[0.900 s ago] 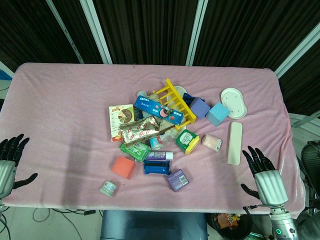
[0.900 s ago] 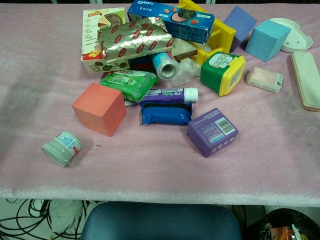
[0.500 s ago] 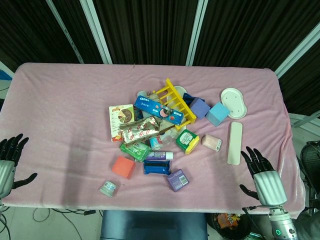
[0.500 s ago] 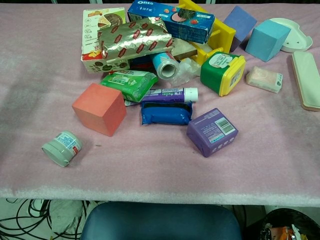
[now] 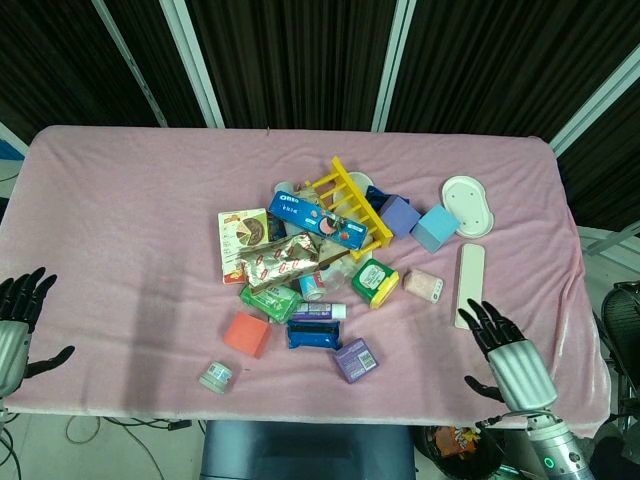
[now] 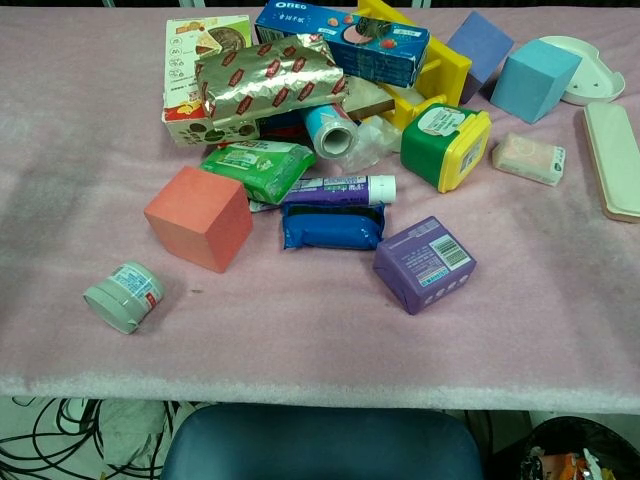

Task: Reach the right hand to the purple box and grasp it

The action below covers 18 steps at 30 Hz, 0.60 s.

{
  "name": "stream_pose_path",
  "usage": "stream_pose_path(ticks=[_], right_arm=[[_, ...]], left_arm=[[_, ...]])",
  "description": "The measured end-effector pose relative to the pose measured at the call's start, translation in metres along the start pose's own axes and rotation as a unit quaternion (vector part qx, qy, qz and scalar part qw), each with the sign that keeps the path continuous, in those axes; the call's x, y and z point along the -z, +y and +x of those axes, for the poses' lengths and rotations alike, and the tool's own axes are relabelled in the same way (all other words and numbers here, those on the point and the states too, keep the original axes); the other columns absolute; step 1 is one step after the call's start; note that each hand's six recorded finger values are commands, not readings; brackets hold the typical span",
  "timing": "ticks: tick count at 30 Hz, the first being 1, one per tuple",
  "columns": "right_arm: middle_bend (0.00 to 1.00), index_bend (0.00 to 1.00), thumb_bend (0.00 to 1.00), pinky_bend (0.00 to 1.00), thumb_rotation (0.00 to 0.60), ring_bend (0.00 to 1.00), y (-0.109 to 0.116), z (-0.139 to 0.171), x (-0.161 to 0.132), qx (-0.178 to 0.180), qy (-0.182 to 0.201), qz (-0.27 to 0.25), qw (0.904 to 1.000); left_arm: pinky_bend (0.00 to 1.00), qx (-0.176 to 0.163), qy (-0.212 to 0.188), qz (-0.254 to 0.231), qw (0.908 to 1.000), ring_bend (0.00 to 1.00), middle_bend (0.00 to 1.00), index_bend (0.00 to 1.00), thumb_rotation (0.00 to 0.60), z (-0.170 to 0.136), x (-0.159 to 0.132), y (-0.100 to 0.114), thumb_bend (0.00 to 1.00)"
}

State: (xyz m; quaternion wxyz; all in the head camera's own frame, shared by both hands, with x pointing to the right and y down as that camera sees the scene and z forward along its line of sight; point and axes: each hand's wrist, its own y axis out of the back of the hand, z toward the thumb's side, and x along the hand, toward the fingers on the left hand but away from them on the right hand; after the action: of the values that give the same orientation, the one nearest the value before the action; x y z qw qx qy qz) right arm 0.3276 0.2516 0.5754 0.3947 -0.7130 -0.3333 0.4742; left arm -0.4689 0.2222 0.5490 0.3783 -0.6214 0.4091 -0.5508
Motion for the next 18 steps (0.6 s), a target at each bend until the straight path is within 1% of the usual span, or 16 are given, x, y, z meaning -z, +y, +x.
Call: stream_pose_path(ticks=[5,11,14,18], right_arm=[[0.00,0.00,0.13,0.23,0.600,0.00,-0.012,-0.012,-0.028,-0.051,0.070,-0.010,0.9962],[0.00,0.00,0.13,0.23,0.600,0.00,-0.032,-0.026,-0.062,-0.101,0.124,-0.009,0.9870],[0.00,0.00,0.13,0.23,0.600,0.00,-0.044,-0.034,-0.082,-0.117,0.145,-0.010,0.9825],[0.00,0.00,0.13,0.23,0.600,0.00,-0.055,-0.043,-0.101,-0.124,0.163,-0.009,0.9788]], left_arm=[[0.00,0.000,0.001,-0.002,1.0000,0.00,0.00,0.00,0.600,0.000,0.000,0.000,0.00],[0.00,0.001,0.003,-0.004,1.0000,0.00,0.00,0.00,0.600,0.001,0.001,0.000,0.00],[0.00,0.002,0.005,-0.006,1.0000,0.00,0.00,0.00,0.600,0.001,0.002,0.000,0.00],[0.00,0.004,0.009,-0.009,0.9999,0.00,0.00,0.00,0.600,0.002,0.003,0.000,0.00]])
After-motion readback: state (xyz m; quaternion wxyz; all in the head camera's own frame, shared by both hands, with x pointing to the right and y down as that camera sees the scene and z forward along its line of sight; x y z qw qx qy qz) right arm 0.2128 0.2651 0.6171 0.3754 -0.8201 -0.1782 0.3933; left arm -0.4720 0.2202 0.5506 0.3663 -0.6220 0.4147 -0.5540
